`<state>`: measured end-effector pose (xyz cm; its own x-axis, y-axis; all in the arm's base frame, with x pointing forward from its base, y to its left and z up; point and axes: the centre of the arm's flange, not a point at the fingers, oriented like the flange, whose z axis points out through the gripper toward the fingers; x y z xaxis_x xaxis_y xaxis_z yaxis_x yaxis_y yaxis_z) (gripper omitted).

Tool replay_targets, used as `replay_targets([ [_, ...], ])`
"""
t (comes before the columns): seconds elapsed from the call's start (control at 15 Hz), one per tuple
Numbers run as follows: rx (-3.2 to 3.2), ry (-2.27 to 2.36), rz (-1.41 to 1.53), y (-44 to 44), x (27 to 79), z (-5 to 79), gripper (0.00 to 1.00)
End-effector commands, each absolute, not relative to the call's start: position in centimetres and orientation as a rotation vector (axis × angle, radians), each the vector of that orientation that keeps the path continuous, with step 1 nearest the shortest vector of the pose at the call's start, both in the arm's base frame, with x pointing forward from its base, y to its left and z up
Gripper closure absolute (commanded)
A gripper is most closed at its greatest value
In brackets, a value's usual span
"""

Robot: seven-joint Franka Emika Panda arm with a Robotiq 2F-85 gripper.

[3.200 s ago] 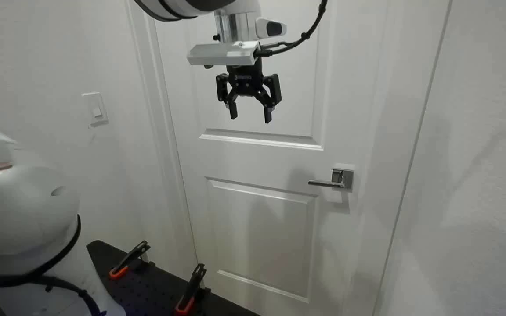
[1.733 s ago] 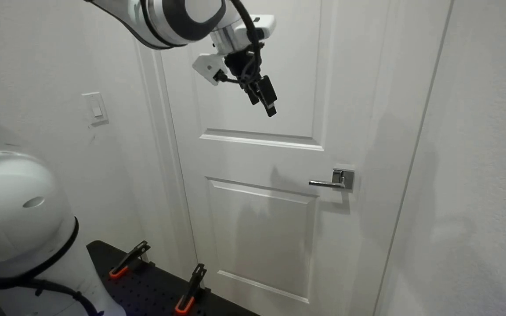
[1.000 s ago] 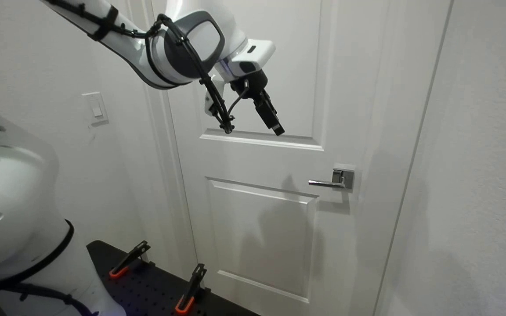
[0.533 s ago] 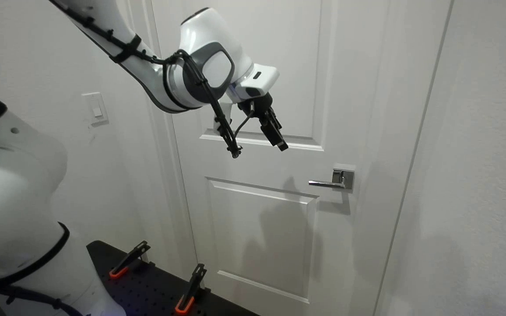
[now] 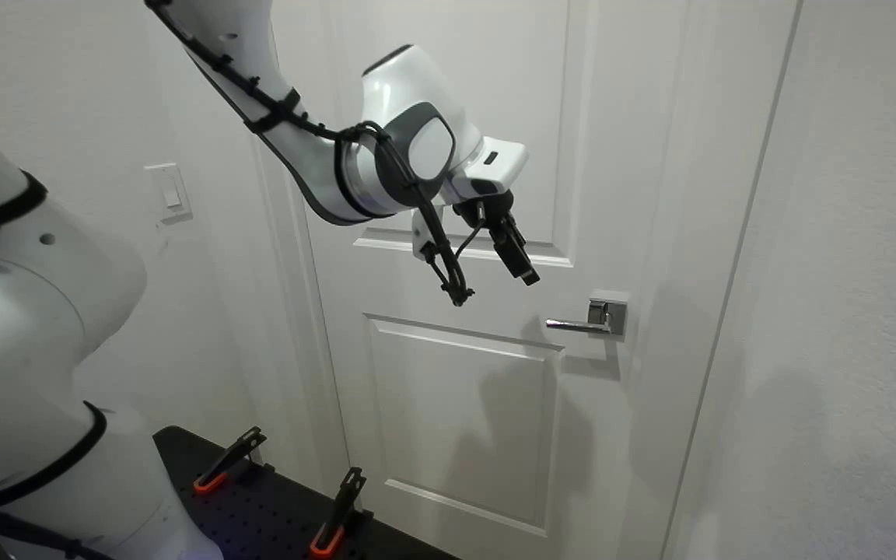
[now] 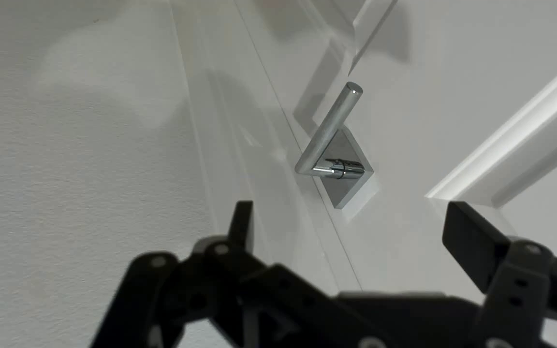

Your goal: Open the door.

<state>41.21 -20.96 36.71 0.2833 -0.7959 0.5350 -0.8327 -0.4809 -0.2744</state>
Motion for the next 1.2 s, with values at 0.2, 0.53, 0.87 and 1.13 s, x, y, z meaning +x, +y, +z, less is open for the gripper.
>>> replay_targets([
  [0.2, 2.467, -1.558, 1.046, -23.5, 45.5, 33.1, 0.00],
  [0.53, 2.480, -1.550, 1.078, -24.4, 46.9, 32.3, 0.00],
  [0.87, 2.491, -1.567, 1.084, -25.2, 47.9, 31.3, 0.00],
  [1.13, 2.491, -1.602, 1.072, -26.1, 48.2, 29.7, 0.00],
])
